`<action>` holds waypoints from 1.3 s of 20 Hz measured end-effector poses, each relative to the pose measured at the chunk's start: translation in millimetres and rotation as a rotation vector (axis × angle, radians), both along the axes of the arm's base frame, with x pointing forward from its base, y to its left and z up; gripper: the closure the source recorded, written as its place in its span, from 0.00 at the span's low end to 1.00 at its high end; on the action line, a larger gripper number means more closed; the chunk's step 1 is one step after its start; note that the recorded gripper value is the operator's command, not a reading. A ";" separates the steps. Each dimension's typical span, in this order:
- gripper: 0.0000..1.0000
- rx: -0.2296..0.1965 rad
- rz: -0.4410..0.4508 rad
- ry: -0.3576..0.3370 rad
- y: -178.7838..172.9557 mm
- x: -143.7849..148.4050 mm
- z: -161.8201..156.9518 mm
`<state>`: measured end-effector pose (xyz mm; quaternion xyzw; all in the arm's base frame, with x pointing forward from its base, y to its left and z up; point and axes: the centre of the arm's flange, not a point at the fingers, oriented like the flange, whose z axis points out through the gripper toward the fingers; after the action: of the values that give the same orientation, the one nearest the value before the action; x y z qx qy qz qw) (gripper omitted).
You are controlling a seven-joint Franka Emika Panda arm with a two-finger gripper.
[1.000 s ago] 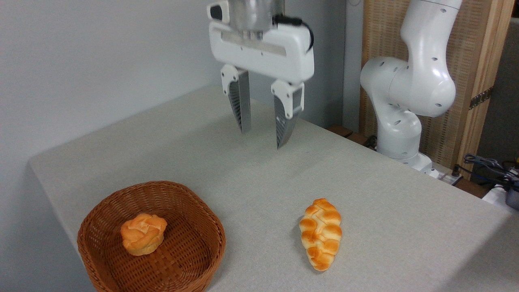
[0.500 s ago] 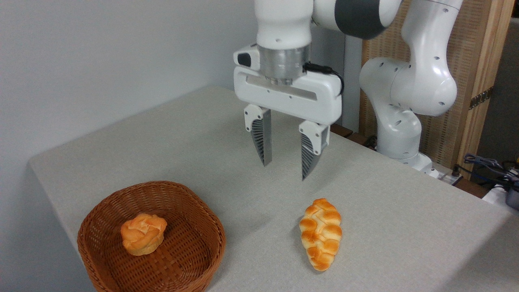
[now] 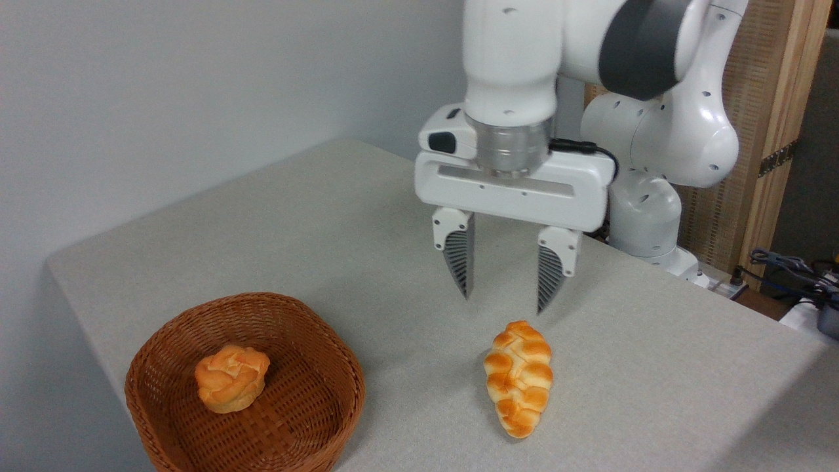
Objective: Put bread into the basket
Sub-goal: 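Move the open gripper over the braided bread roll and lower it, then lower the gripper around the braided roll and close on it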
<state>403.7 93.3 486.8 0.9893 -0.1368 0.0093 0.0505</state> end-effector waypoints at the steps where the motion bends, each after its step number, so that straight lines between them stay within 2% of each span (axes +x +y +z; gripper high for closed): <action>1: 0.00 0.004 0.002 0.002 3.0 -0.7 -0.6; 4: 0.00 0.061 -0.016 0.012 9.5 -2.2 -2.1; 6: 0.00 0.083 -0.021 0.017 13.0 -2.9 -2.9; 17: 0.00 0.093 -0.025 -0.012 11.7 3.4 -30.6; 22: 0.00 0.082 0.006 -0.019 25.8 2.5 -37.3; 26: 0.00 0.078 0.001 -0.013 23.0 0.8 -45.2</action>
<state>404.5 116.3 441.7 0.9905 -0.1370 0.0103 0.0110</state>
